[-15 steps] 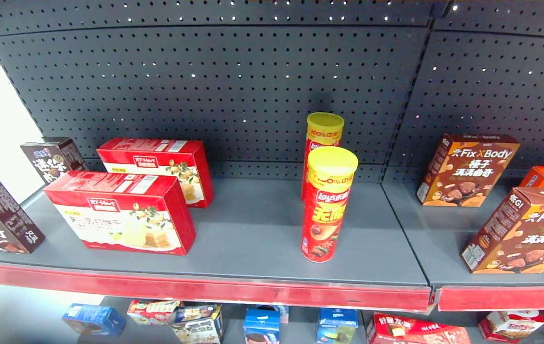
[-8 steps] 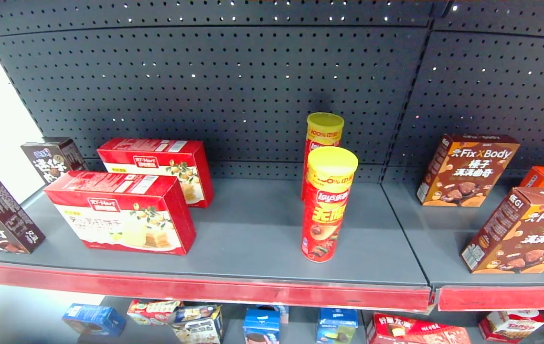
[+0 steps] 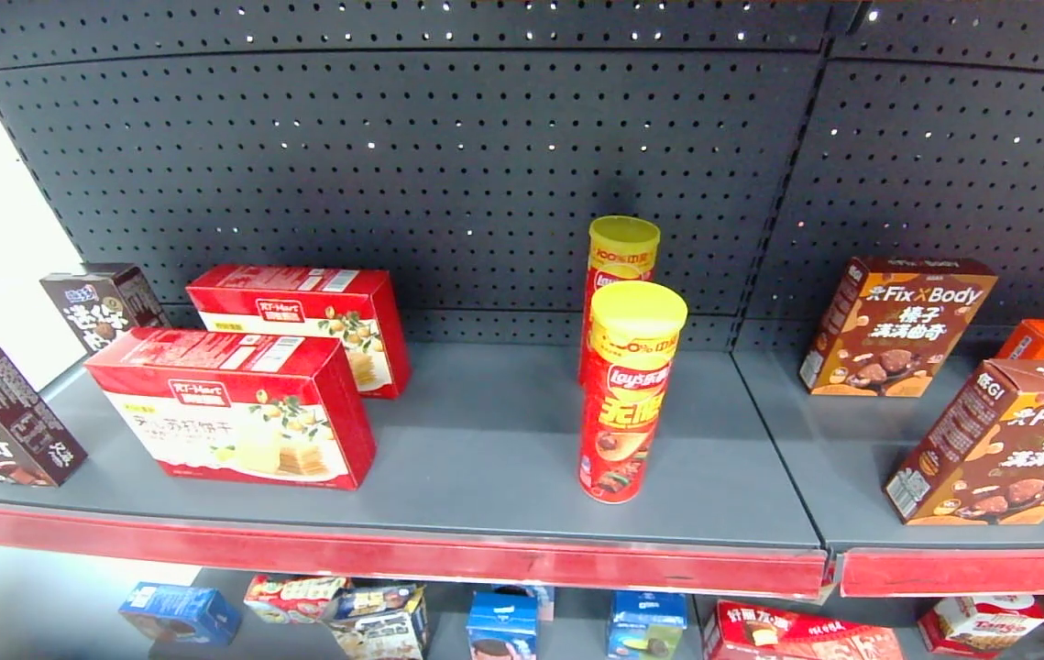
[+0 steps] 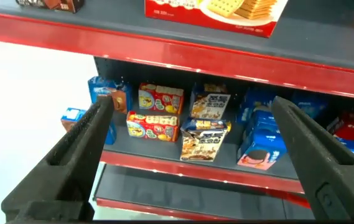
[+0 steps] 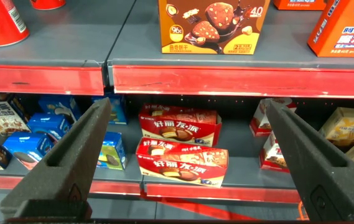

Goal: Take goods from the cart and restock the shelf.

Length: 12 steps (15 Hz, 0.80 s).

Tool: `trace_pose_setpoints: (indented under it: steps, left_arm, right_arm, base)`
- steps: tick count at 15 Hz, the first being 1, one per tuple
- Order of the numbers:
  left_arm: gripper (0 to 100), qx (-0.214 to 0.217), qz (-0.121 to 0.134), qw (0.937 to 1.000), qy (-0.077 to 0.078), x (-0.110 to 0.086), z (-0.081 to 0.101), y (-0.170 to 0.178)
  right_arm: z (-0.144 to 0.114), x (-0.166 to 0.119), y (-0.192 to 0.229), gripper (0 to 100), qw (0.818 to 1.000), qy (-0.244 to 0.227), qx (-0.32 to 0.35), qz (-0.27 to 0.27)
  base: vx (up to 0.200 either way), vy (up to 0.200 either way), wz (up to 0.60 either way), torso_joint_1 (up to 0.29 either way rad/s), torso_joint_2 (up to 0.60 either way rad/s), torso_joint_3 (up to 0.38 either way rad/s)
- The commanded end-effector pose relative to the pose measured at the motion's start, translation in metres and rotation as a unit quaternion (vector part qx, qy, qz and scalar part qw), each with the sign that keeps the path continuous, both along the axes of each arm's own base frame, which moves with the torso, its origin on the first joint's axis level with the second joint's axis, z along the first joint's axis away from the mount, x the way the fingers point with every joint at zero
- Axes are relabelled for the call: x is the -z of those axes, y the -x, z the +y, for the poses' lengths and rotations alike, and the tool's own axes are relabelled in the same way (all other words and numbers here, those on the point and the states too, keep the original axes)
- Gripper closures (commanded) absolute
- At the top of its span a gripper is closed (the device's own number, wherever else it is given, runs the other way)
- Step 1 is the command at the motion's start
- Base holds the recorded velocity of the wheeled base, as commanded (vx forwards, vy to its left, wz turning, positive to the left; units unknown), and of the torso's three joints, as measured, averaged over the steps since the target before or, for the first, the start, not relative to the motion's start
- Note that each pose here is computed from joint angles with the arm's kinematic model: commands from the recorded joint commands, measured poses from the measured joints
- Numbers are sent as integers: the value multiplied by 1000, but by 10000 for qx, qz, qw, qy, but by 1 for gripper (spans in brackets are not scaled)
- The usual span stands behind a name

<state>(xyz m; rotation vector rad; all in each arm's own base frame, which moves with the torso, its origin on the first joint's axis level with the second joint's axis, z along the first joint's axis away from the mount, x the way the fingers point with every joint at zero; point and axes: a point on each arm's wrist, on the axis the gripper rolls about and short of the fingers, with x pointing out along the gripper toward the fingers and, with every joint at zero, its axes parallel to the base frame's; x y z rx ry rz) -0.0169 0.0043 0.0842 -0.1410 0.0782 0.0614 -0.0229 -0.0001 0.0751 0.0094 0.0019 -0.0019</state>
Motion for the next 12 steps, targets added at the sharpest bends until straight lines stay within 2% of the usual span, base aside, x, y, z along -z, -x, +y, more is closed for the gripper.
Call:
trace_pose_setpoints:
  steps: [1, 2, 3, 5, 7, 12]
  left_arm:
    - [0, 38, -67, 9998, -180, 0, 0, -1]
    - [0, 64, -104, 9993, -344, 1, 0, -2]
    - [0, 78, 15, 9983, -573, 4, 0, -2]
    - [0, 162, 118, 9981, -590, 6, -1, -2]
    - [0, 278, 120, 9978, -595, 6, -1, -2]
    - [0, 265, 119, 9981, -543, 6, -1, -2]
  right_arm:
    - [0, 0, 0, 0, 10000, 1, -2, 6]
    - [0, 0, 0, 0, 10000, 1, 6, 6]
    - [0, 0, 0, 0, 10000, 1, 6, 6]
    - [0, 0, 0, 0, 10000, 1, 6, 6]
    - [0, 0, 0, 0, 10000, 1, -2, 6]
    - [0, 0, 0, 0, 10000, 1, 6, 6]
  base:
    - [0, 0, 0, 0, 0, 0]
    - [0, 0, 0, 0, 0, 0]
    - [0, 0, 0, 0, 0, 0]
    - [0, 0, 0, 0, 0, 0]
    - [0, 0, 0, 0, 0, 0]
    - [0, 0, 0, 0, 0, 0]
